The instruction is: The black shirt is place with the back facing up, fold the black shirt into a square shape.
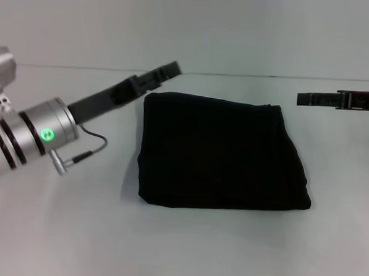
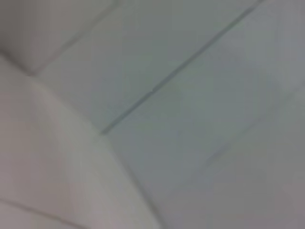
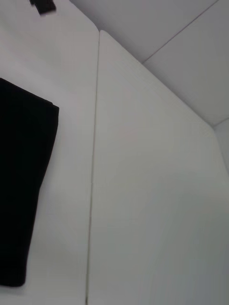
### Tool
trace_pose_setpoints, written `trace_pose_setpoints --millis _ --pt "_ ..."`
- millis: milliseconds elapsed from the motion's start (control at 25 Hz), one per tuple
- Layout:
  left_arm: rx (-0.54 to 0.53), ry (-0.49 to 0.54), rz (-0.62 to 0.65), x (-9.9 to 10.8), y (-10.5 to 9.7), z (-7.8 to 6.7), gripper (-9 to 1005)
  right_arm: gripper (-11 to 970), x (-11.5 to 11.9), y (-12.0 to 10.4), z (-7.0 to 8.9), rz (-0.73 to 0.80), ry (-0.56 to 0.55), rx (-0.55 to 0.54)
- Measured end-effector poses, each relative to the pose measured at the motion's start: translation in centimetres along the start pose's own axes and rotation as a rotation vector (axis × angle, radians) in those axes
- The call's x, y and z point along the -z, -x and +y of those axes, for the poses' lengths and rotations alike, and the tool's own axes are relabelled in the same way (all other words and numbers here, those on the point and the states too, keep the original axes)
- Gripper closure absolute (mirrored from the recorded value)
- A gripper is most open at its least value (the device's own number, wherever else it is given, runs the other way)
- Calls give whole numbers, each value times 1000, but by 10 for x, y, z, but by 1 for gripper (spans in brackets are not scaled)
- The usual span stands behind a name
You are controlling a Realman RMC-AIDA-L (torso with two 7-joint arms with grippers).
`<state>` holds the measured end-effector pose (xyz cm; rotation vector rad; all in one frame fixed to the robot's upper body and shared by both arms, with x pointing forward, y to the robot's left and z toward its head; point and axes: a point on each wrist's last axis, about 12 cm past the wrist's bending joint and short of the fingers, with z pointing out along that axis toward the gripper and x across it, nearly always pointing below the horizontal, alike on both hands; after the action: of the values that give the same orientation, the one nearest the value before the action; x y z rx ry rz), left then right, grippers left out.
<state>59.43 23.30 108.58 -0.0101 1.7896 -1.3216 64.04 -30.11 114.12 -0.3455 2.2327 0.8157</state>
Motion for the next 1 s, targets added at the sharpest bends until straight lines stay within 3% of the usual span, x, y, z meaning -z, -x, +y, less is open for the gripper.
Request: trace_pose_setpoints --millis 240,400,1000 --pt "12 250 1 2 25 24 107 33 -3 -6 -2 5 -6 -28" --pt "-2 393 73 -5 29 34 106 34 -5 -8 -2 6 -6 -31" --pt "-109 478 195 -40 7 30 104 34 -7 -8 -2 8 -12 -26"
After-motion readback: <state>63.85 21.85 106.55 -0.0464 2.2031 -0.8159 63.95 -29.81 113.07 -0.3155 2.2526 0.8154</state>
